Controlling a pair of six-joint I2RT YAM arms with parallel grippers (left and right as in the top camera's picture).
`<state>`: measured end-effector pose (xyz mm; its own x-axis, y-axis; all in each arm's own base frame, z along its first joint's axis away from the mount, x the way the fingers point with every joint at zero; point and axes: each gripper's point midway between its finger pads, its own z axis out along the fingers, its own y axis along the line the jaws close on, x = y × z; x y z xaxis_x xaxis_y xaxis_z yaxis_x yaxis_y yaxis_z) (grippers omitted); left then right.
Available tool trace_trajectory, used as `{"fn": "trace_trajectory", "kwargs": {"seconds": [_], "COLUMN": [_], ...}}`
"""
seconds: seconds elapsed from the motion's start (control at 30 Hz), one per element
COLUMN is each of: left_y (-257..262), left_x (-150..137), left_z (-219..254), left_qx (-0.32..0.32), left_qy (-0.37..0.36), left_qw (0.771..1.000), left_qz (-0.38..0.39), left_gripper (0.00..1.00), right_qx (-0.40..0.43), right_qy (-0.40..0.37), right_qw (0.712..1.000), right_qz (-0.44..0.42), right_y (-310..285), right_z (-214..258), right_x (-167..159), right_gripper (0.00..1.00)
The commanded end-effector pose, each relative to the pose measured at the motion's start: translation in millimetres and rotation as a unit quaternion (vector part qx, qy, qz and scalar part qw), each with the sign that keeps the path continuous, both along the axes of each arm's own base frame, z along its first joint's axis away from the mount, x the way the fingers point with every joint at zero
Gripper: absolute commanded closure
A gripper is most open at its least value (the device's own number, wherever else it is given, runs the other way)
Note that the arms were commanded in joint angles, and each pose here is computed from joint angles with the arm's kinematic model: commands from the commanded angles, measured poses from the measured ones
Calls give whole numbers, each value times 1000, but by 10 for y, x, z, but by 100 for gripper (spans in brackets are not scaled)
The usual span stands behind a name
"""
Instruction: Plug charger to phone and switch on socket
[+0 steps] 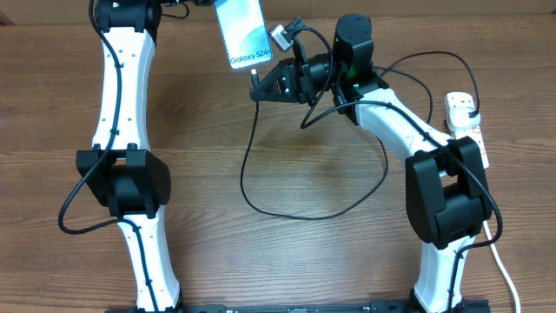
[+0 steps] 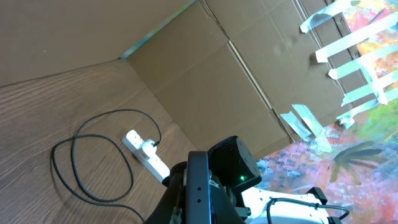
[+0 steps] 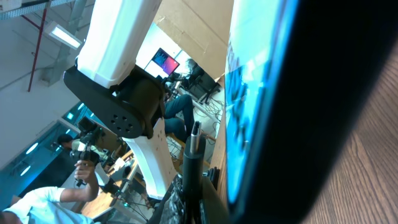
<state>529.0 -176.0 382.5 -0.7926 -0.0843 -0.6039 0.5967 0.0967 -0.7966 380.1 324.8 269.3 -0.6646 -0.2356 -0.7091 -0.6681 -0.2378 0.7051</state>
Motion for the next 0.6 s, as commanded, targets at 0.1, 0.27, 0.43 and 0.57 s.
{"fn": "trace_trajectory", "kwargs": {"seconds": [0.1, 0.27, 0.43, 0.57], "left_y": [-38, -77, -90, -89], "left_x": [-15, -32, -65, -78], "left_z": [-6, -5, 1, 3], "left_qx": [-3, -5, -6, -6], "left_qy": [18, 33, 32, 25], "left_qw": [1000, 999, 999, 999], "left_qz": [-7, -12, -22, -25], "left_gripper": [96, 96, 96, 96], "right_qx": [12, 12, 11, 12], "right_qy": [-33, -33, -32, -32], "right_qw": [999, 999, 999, 999], "right_qz": [11, 9, 9, 9], "right_y": [-13, -11, -11, -11], "right_z": [225, 225, 223, 224], "right_x": [-97, -91, -90, -90], "right_gripper": [96, 96, 96, 96]}}
